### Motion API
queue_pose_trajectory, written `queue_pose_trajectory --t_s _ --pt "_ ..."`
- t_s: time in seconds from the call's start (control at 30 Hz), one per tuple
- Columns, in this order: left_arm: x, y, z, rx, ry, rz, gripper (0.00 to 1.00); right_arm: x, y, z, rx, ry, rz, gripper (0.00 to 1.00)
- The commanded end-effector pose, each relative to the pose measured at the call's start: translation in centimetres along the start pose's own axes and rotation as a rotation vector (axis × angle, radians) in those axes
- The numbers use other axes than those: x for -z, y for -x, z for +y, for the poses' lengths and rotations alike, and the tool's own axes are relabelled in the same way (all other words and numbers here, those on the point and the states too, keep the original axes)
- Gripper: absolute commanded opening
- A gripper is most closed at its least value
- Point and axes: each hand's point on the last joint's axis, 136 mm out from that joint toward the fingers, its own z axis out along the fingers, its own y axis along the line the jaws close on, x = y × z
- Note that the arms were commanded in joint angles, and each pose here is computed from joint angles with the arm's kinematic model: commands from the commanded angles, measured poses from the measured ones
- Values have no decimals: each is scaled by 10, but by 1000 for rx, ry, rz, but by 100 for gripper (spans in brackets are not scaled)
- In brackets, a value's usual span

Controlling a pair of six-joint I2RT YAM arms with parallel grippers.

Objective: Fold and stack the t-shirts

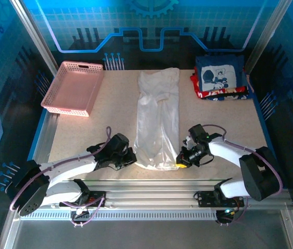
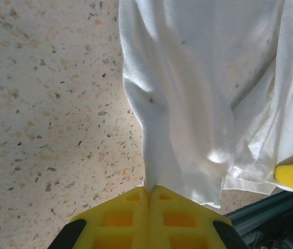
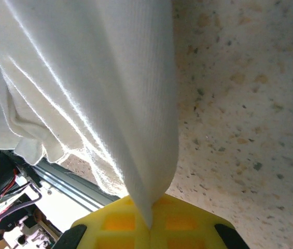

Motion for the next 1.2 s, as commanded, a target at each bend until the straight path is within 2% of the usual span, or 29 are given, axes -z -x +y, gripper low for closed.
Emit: queue_pose_trajectory --t_s 0.0,0.3,0.67,0.9,1.17 --pt "20 12 -25 0 -43 -57 0 13 -4 11 -5 -8 -2 0" --pt "51 54 -80 -29 -116 -128 0 62 38 70 75 38 -92 1" --pt "64 167 -113 -1 -137 -230 0 100 125 102 91 44 -149 1" --pt "47 224 -122 -10 -142 -227 0 108 182 103 56 48 -171 1" --pt "1 265 -123 -13 -131 -158 0 105 240 98 14 36 -181 2"
